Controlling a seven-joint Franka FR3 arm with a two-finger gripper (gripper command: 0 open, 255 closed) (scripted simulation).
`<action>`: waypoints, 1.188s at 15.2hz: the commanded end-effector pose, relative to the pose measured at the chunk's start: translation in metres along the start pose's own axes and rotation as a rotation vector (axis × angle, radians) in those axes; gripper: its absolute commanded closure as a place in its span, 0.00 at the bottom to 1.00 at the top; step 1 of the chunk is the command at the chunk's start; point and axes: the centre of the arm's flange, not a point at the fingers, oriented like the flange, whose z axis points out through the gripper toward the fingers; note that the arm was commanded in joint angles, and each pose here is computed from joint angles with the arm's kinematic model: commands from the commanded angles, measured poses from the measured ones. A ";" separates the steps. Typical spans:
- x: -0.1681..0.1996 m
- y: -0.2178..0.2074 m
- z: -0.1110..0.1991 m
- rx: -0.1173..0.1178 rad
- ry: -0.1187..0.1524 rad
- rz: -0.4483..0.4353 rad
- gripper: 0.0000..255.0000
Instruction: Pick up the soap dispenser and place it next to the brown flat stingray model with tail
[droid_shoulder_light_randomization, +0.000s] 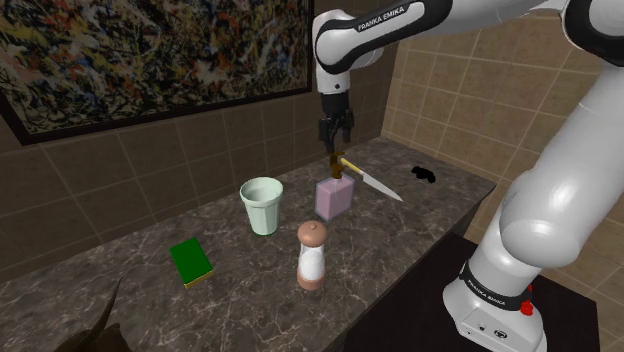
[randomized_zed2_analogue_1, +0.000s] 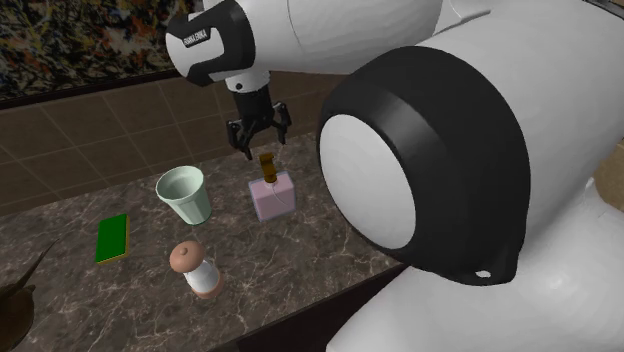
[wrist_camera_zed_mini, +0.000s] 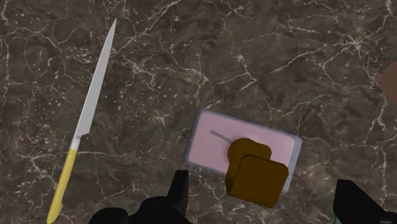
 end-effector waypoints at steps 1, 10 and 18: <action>0.018 0.000 0.009 -0.001 -0.017 0.001 0.00; 0.018 0.000 0.049 -0.001 -0.017 0.001 0.00; 0.018 0.000 0.049 -0.001 -0.017 0.001 1.00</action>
